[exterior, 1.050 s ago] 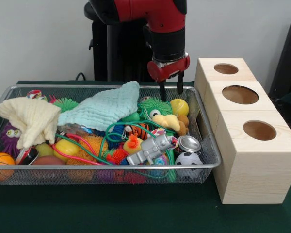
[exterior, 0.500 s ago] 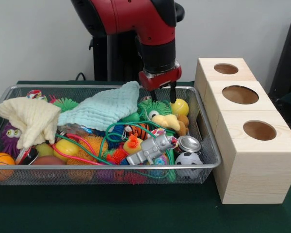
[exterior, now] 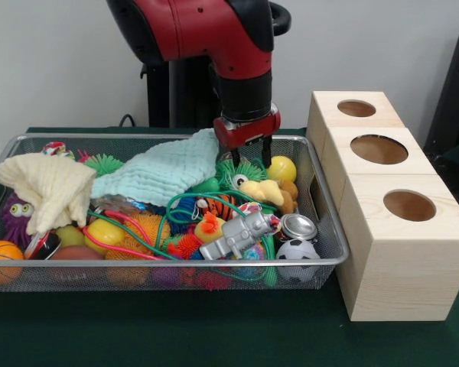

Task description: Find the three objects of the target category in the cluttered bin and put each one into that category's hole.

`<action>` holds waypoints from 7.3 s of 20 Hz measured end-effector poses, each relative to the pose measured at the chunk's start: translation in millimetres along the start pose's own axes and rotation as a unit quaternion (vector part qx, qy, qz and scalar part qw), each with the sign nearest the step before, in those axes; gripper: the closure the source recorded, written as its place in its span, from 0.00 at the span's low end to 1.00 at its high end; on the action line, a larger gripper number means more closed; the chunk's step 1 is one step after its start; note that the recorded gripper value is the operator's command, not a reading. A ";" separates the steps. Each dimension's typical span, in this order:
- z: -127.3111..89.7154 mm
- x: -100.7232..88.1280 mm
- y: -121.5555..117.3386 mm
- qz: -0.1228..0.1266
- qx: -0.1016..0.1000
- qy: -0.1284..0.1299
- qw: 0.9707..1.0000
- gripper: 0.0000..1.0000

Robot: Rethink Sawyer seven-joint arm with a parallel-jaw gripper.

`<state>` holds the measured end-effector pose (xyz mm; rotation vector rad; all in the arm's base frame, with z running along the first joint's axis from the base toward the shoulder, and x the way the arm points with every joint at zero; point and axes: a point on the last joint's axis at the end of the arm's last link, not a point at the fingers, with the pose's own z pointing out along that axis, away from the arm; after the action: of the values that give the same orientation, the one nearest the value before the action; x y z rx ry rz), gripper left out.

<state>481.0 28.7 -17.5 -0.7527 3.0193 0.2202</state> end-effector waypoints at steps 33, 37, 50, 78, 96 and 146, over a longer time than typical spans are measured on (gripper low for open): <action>32.1 -0.4 2.1 -0.016 0.052 -0.028 0.998 1.00; 29.9 0.1 -4.4 0.005 0.049 -0.024 0.999 1.00; -35.1 -3.4 -56.1 0.118 -0.038 0.103 0.987 1.00; -158.5 -63.3 -150.8 0.115 -0.066 0.089 0.987 1.00; -234.5 -17.3 -155.9 0.092 -0.051 0.075 0.992 1.00; -171.6 -75.4 -7.0 -0.087 -0.088 0.062 0.990 1.00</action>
<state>553.0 33.4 155.7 -1.0761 3.0535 0.4550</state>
